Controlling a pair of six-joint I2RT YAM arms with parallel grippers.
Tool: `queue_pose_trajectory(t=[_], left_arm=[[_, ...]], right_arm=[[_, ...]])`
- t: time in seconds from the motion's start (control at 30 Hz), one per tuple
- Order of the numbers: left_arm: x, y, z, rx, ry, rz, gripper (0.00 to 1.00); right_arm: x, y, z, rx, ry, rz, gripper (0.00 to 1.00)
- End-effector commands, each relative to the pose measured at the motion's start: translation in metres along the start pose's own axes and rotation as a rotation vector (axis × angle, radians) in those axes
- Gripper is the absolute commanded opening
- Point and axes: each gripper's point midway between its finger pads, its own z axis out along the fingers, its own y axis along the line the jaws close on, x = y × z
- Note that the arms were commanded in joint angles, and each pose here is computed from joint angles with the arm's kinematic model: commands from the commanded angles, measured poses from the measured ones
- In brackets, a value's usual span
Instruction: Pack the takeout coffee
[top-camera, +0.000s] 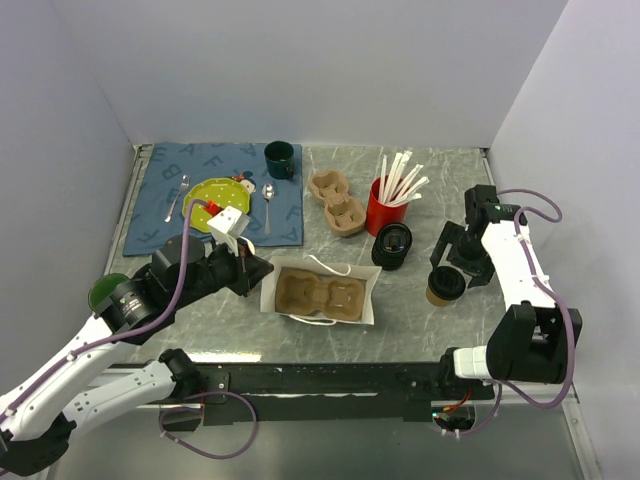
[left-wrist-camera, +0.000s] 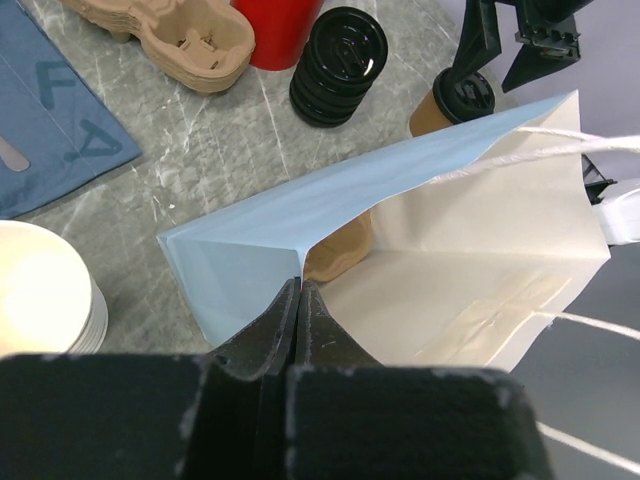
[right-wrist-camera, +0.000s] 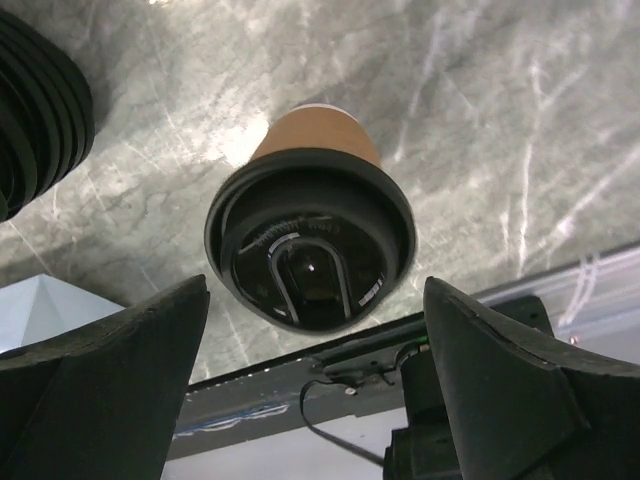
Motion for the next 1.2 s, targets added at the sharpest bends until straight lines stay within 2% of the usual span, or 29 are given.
queue_pose_trajectory(t=[0.0, 0.17, 0.47, 0.73, 1.03, 1.17], left_arm=[[-0.017, -0.010, -0.005, 0.024, -0.039, -0.021, 0.01], [-0.019, -0.009, -0.006, 0.021, -0.051, -0.025, 0.01], [-0.026, -0.009, -0.003, 0.011, -0.063, -0.019, 0.01], [-0.025, -0.007, -0.003, -0.002, -0.060, -0.009, 0.01], [-0.024, -0.006, -0.004, -0.004, -0.056, 0.000, 0.01], [-0.023, -0.005, -0.004, -0.005, -0.055, 0.003, 0.01]], right_arm=[[-0.015, 0.008, 0.003, -0.057, -0.071, -0.058, 0.94], [-0.013, 0.002, 0.011, -0.027, -0.056, -0.080, 0.88], [-0.013, -0.008, 0.022, 0.037, -0.044, -0.098, 0.82], [-0.009, -0.008, 0.025, 0.028, -0.045, -0.104, 0.82], [-0.014, -0.005, 0.013, 0.003, -0.078, -0.107, 0.66], [-0.017, -0.002, 0.009, -0.011, -0.086, -0.108, 0.64]])
